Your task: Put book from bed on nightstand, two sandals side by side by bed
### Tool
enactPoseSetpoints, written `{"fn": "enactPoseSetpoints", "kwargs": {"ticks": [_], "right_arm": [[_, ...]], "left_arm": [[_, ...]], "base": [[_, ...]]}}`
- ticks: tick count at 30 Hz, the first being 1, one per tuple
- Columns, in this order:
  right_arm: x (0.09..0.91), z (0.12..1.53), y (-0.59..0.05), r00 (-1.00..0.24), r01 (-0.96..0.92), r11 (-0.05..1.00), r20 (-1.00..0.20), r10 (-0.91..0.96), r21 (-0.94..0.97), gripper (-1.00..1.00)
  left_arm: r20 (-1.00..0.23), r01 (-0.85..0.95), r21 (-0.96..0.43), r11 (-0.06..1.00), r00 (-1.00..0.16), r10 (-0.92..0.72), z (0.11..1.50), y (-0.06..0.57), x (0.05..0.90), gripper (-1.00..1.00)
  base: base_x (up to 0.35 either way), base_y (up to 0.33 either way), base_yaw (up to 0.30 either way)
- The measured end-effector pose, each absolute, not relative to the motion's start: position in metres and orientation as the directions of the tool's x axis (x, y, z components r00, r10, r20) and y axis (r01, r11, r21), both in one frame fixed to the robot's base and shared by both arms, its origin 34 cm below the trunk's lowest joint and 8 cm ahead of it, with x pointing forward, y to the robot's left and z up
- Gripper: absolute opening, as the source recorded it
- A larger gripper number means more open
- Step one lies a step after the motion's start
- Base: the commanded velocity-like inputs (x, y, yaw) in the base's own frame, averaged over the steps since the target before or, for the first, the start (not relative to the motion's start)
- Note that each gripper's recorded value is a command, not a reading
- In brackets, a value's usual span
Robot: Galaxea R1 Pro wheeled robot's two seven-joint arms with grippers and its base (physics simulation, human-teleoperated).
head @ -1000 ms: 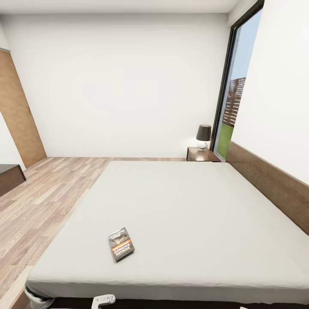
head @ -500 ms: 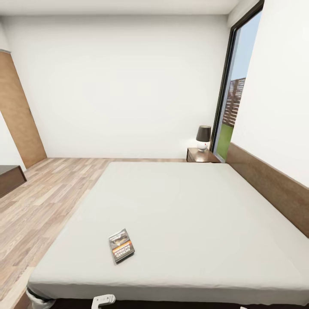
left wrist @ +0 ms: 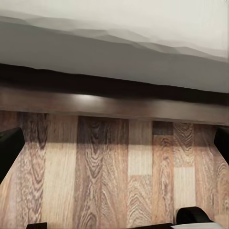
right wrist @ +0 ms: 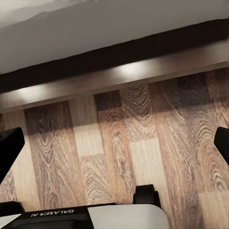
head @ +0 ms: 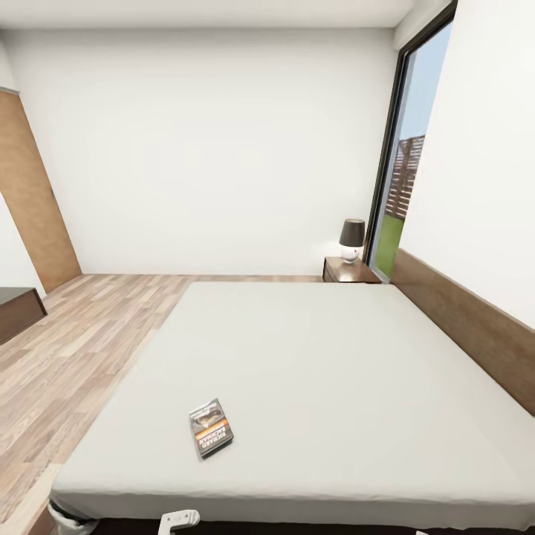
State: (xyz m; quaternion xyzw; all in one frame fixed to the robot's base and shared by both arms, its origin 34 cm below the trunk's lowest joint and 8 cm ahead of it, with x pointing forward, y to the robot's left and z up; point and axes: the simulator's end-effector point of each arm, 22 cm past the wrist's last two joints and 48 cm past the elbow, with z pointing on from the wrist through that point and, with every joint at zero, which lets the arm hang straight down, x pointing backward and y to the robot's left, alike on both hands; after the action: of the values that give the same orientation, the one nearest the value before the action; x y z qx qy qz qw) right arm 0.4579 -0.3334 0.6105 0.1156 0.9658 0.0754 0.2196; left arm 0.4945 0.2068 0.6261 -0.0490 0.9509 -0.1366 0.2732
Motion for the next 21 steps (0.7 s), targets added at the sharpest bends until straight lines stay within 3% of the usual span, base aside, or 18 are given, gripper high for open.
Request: {"fn": "enactPoseSetpoints", "kwargs": {"ticks": [21], "right_arm": [[0.453, 0.635, -0.333, -0.877, 0.191, 0.962, -0.406, 0.256, 0.196, 1.00]], "left_arm": [[-0.505, -0.024, -0.273, 0.962, -0.847, -0.164, 0.649, 0.211, 0.489, 1.00]], "base": [[0.000, 0.000, 0.000]]}}
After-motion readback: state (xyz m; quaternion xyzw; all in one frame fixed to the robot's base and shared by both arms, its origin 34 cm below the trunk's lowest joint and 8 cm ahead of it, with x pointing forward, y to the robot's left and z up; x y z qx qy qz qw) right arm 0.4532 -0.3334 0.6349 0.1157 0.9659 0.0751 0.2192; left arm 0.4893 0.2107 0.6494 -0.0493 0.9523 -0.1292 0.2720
